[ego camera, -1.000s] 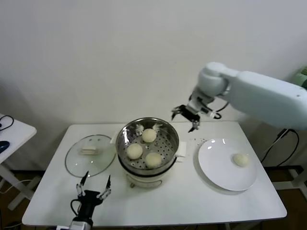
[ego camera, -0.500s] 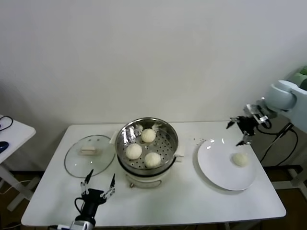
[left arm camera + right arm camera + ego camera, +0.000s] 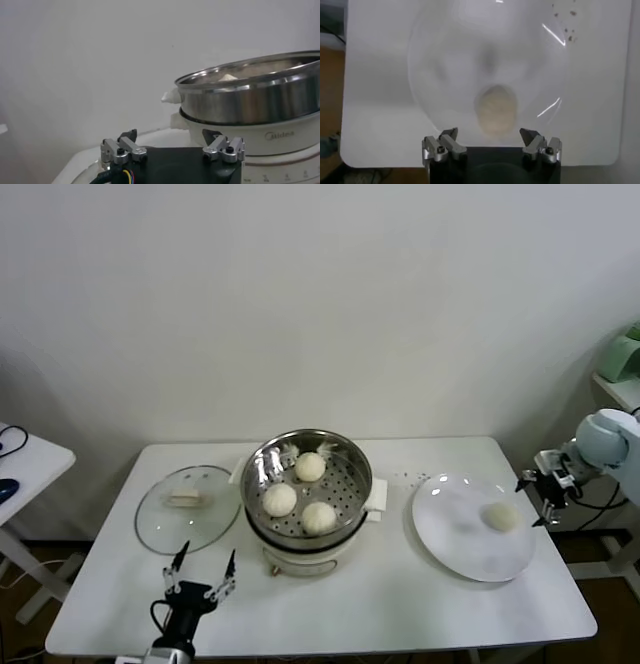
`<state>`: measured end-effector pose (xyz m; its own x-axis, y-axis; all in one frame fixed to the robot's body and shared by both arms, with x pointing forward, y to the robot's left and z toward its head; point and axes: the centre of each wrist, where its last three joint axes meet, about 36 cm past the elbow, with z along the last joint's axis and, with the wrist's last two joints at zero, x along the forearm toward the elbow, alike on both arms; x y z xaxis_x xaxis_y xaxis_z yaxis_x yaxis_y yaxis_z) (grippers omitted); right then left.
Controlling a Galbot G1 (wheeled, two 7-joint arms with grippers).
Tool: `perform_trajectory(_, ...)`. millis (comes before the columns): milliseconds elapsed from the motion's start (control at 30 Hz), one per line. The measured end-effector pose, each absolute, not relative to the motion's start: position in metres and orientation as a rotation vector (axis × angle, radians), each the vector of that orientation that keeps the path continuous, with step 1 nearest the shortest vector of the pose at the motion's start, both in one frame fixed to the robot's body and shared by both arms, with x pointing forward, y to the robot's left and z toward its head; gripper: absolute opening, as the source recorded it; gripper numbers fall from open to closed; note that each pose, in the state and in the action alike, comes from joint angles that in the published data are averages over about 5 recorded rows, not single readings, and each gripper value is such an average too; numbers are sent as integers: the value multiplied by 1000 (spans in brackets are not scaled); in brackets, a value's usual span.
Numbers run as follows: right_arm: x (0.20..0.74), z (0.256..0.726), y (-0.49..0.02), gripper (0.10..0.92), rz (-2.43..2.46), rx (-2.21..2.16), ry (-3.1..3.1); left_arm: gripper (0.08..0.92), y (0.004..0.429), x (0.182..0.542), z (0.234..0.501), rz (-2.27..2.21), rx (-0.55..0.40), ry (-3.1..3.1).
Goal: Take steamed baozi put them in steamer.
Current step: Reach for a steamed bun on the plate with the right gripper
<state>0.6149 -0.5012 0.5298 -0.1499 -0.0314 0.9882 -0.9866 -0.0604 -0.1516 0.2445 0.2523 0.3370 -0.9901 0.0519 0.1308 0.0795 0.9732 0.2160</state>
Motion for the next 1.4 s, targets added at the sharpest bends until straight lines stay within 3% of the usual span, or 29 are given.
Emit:
perform_trajectory(600,647,473,-477,823,1352,1206,-1250,823,254,243,331,-336,-84,-2983)
perform_trajectory(1200,658,455,-467,823,1361,1208,-1223,823,255,242,328,-334,-77,-2981)
perform_trajectory(1400,657,450,-468,761,1353,1207,-1220,823,257,243,327,-337,-72,-2980)
